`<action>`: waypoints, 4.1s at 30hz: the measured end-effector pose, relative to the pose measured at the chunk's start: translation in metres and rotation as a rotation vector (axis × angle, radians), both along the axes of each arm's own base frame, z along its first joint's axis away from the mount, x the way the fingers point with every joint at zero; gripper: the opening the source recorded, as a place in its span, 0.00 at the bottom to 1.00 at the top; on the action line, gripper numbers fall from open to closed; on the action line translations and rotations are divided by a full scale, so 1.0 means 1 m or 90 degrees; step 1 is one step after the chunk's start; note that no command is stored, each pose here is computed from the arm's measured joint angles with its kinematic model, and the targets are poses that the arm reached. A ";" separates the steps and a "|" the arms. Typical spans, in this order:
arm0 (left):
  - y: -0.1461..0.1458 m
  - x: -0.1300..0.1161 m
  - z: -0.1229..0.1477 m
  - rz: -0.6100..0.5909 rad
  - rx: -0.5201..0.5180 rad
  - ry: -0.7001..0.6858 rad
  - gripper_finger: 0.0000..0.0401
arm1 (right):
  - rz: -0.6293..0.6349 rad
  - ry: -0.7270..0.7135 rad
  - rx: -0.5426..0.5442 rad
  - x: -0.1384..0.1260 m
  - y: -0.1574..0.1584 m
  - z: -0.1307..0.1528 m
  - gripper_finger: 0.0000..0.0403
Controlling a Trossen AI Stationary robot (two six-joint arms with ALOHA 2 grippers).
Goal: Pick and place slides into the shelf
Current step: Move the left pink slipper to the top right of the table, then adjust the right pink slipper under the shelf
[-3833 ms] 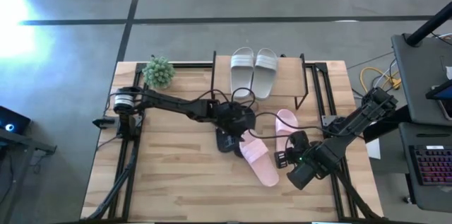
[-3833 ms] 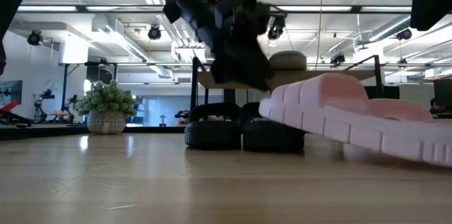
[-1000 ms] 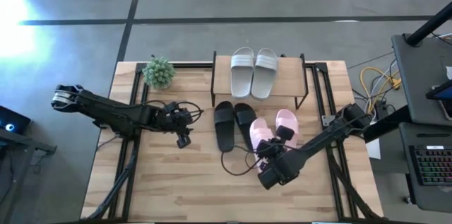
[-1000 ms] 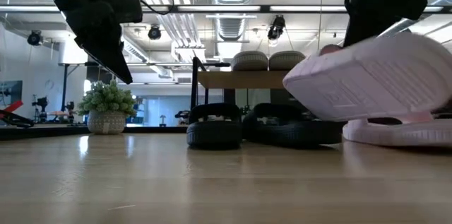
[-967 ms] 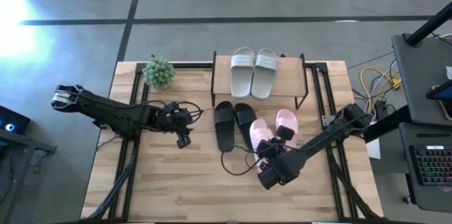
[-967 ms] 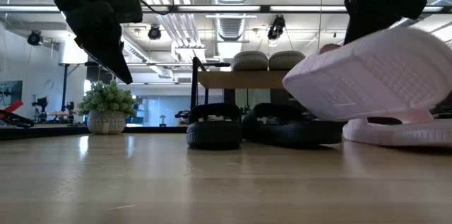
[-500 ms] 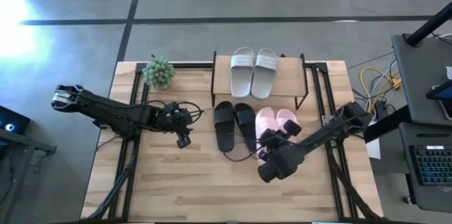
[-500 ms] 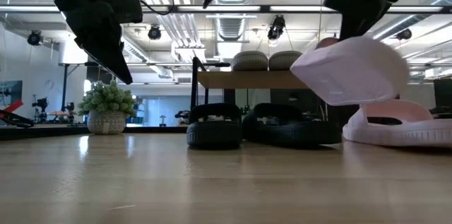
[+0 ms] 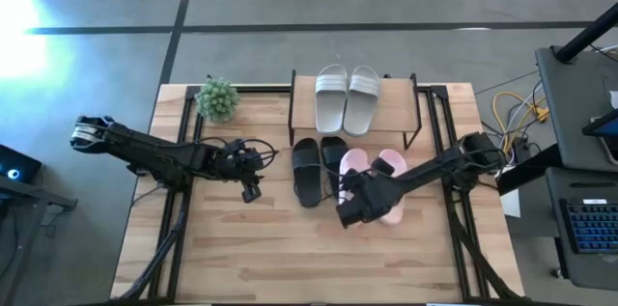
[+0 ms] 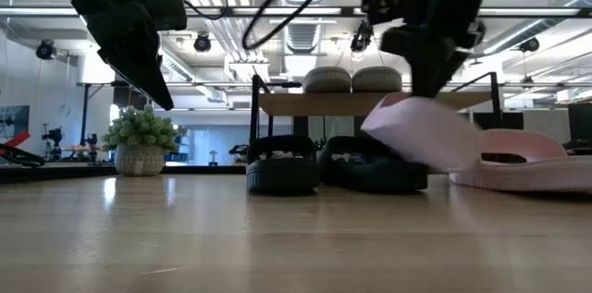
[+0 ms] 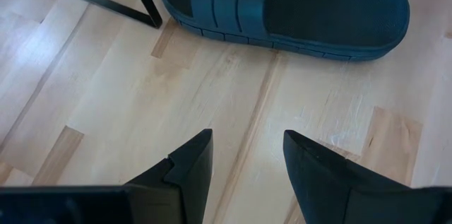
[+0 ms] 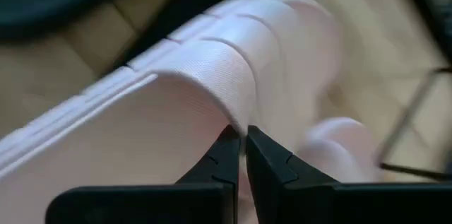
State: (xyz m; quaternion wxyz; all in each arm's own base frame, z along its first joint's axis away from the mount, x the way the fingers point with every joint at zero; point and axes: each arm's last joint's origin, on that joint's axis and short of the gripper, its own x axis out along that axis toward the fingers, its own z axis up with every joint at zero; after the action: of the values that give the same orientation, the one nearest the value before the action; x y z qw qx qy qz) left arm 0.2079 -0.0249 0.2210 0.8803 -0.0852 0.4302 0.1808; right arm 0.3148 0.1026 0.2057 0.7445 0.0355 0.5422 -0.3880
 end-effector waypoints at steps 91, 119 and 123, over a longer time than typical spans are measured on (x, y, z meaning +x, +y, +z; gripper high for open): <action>0.002 0.008 0.001 0.025 -0.113 -0.048 0.40 | -0.352 -0.009 0.264 -0.080 -0.010 0.031 0.03; 0.001 -0.002 -0.024 0.023 -0.163 -0.008 0.40 | -0.470 -0.149 0.476 -0.128 0.052 -0.052 0.03; 0.000 0.000 -0.023 0.022 -0.164 -0.020 0.40 | -0.469 -0.167 0.443 -0.123 0.048 -0.059 0.03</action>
State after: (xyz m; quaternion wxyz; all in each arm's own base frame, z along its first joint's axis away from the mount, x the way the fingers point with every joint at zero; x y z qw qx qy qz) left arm 0.2078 -0.0245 0.1982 0.8655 -0.2081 0.4342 0.1381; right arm 0.1921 0.1509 0.1468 0.5642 0.5174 0.4930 -0.4135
